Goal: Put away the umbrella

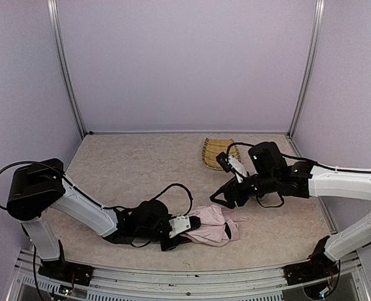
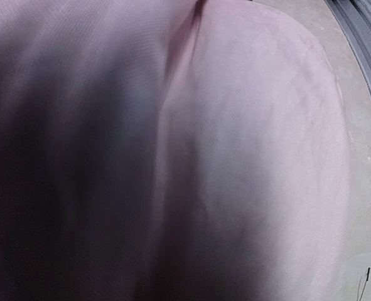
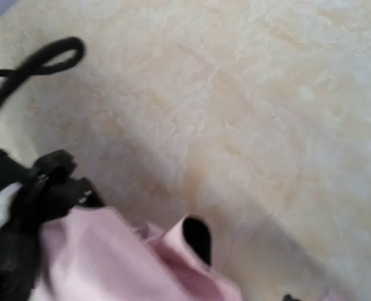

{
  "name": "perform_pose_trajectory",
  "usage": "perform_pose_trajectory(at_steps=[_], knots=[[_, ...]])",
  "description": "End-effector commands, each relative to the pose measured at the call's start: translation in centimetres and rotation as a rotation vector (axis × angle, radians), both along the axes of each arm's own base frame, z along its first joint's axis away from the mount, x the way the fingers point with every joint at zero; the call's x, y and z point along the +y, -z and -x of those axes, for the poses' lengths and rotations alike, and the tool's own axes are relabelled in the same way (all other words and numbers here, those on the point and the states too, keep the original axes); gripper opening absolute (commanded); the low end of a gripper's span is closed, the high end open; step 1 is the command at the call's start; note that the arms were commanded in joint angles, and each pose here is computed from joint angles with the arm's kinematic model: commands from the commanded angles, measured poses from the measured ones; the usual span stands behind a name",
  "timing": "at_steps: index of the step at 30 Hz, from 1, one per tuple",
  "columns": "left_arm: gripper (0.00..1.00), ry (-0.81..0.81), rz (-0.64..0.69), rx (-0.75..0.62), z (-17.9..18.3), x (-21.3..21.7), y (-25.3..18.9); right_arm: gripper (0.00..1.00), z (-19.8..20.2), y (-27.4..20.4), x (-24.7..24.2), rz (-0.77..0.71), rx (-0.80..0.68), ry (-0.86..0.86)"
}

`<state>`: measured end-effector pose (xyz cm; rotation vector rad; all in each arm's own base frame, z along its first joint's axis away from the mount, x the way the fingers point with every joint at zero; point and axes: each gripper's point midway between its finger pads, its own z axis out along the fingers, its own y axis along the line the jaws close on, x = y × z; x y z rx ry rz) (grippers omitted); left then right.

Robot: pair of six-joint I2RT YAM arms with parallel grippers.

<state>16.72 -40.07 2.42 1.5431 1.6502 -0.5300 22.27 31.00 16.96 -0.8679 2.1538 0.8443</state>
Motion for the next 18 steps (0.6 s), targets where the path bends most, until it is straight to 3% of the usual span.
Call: perform_pose_trajectory(at_steps=[1, 5, 11, 18], knots=[[0.26, -0.040, -0.250, 0.037, 0.4, 4.8, 5.8, 0.61, 0.2, 3.7, 1.9, 0.129, 0.082, -0.138], [0.25, -0.024, -0.254, 0.077, 1.0, 5.0, 6.2, 0.61, 2.6, 4.2, 2.9, 0.136, 0.034, -0.235], [0.25, 0.014, -0.252, 0.201, 2.3, 5.0, 6.8, 0.68, 4.8, 1.3, 2.8, 0.108, -0.226, -0.290], [0.22, 0.031, -0.301, 0.359, 3.4, 5.1, 8.0, 0.81, 8.1, 4.5, 2.3, 0.370, -0.590, -0.476]])
